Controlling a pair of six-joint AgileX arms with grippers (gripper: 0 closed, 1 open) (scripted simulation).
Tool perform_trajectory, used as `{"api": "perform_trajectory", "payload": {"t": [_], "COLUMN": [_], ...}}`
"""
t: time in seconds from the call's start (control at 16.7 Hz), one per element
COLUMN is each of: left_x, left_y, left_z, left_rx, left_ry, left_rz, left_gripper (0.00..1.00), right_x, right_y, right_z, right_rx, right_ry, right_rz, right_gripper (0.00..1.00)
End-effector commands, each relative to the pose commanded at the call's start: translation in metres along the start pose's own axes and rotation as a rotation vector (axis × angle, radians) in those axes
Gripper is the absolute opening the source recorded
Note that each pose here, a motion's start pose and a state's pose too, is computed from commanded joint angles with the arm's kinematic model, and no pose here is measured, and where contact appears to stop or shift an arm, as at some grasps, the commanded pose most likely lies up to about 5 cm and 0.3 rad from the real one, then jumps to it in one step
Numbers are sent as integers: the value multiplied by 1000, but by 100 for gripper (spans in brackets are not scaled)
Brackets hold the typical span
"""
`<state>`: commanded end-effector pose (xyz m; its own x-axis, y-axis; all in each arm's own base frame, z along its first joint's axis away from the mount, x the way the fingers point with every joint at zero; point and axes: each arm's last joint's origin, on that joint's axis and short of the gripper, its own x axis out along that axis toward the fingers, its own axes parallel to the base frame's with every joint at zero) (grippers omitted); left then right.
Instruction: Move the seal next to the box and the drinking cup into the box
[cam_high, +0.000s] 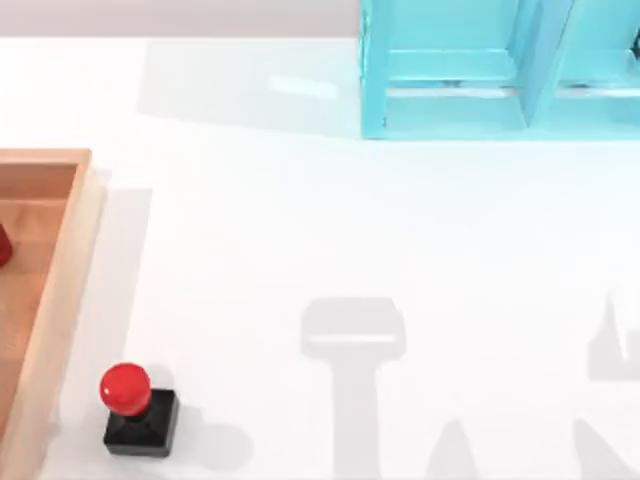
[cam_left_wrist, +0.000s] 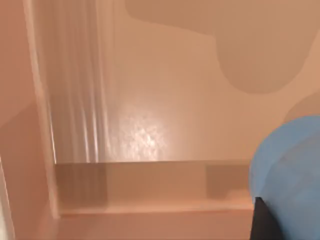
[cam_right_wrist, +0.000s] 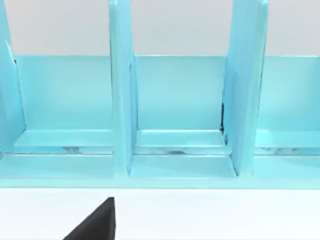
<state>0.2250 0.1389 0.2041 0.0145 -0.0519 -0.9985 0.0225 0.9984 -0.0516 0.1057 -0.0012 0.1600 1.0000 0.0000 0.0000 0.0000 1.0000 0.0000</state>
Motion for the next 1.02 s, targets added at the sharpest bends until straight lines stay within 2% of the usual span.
{"api": "perform_trajectory", "payload": {"t": [0.3, 0.6, 1.02], "left_x": [34, 38, 38], "left_y": [-6, -6, -6], "left_z": [-2, -3, -3], "left_rx": [2, 1, 1], "left_ry": [5, 7, 7], "left_rz": [-9, -9, -9], "left_gripper": [0, 0, 53], "right_x": [0, 0, 0], "right_y": [0, 0, 0], "right_z": [0, 0, 0], "right_rx": [0, 0, 0], "right_ry": [0, 0, 0], "right_rz": [0, 0, 0], "right_gripper": [100, 100, 100]}}
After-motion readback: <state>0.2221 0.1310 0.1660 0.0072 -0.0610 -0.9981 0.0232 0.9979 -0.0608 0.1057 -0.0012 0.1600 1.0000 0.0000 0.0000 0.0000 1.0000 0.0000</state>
